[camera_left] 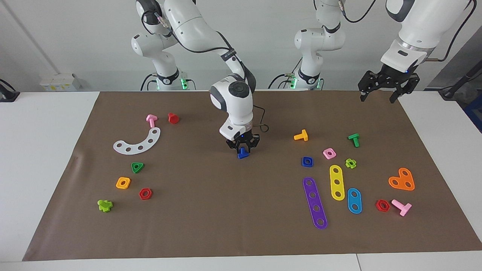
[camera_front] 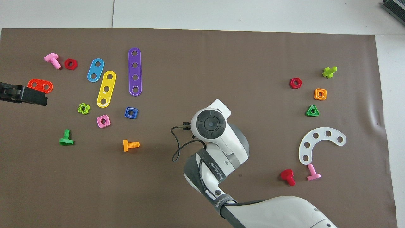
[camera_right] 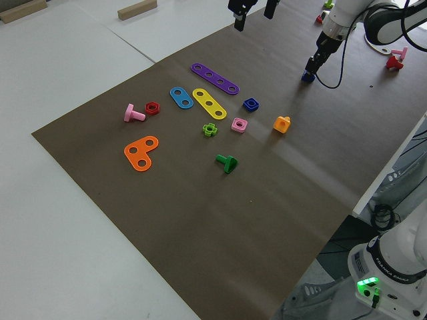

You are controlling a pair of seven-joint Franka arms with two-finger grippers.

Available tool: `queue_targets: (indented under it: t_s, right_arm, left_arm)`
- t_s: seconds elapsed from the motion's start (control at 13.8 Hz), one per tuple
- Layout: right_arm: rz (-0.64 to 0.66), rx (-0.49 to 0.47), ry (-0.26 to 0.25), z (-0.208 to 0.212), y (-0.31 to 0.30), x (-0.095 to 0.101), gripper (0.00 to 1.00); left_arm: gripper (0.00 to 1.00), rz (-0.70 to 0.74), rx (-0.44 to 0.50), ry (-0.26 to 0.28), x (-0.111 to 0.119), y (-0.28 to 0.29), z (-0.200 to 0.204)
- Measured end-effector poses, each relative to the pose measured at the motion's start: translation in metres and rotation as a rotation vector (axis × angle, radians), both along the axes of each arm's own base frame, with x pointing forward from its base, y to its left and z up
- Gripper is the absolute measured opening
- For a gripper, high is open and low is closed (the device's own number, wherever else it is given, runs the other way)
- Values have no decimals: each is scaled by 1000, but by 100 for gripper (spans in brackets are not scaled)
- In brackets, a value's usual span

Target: Unscrew and place screws in storage area

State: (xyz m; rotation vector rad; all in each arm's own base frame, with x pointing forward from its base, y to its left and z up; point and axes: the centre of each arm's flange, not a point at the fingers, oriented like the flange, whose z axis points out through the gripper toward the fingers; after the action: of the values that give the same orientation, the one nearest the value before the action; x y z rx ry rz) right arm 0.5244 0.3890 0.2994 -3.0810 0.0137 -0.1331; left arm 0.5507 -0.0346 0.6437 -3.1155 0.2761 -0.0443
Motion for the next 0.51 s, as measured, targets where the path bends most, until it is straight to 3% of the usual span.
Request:
queue_targets:
  t_s: [0.51]
  right_arm:
    - [20, -21, -15, 0, -1, 1, 50]
  left_arm:
    - [100, 0, 0, 0, 0, 0, 0]
